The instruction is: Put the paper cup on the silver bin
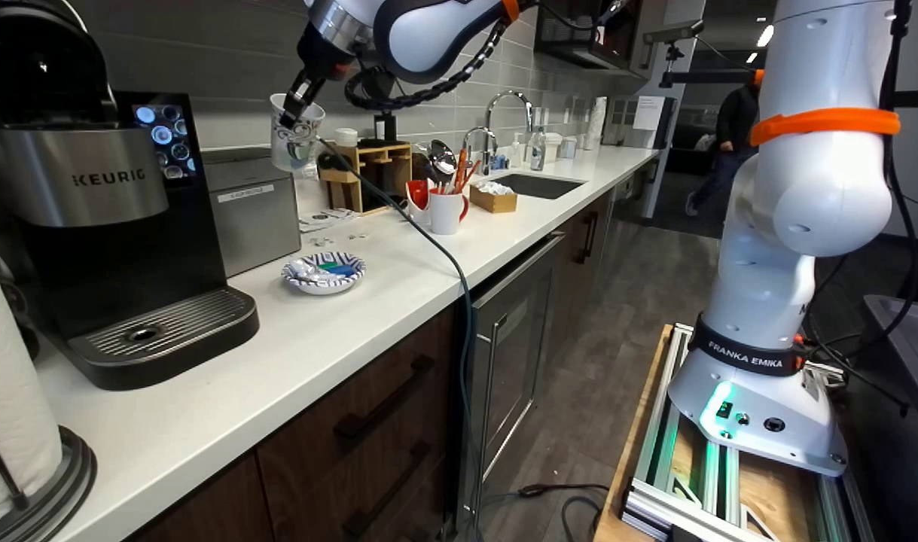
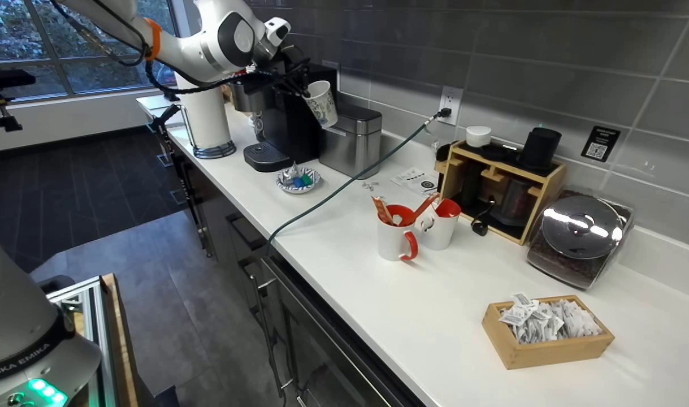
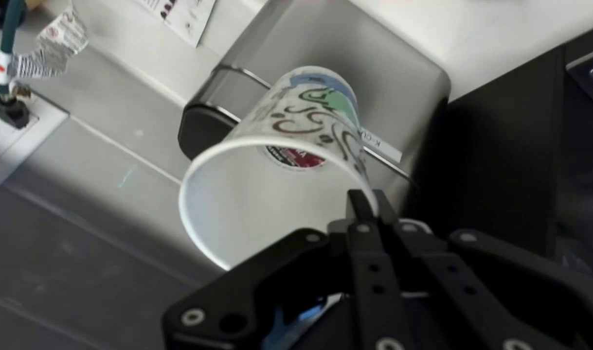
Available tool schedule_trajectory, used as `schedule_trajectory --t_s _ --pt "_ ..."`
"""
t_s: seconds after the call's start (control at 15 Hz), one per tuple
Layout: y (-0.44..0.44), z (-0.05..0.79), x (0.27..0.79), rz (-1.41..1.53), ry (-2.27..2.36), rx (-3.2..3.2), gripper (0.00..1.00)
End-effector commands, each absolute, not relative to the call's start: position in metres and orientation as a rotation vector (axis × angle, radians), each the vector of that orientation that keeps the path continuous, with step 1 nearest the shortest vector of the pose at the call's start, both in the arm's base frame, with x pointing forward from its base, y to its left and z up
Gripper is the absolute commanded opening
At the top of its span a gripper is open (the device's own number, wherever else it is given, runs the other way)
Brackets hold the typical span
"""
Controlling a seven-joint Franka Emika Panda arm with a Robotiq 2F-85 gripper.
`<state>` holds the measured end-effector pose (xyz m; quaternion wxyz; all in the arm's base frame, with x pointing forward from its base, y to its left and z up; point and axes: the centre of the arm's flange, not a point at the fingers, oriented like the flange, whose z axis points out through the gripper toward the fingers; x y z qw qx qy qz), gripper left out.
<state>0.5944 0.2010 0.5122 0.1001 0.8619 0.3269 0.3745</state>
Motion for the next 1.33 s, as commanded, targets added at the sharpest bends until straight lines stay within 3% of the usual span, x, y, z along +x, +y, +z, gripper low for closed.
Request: schedule_trajectory --t_s 0.0,0.53,1.27 --pt "0.225 0.536 0.615 1.192 1.109 2.409 0.01" --pt "0.273 0.547 0.677 1.096 1.667 2.124 0.01" --pt "0.239 0.55 0.738 0.964 1.692 2.187 0.01"
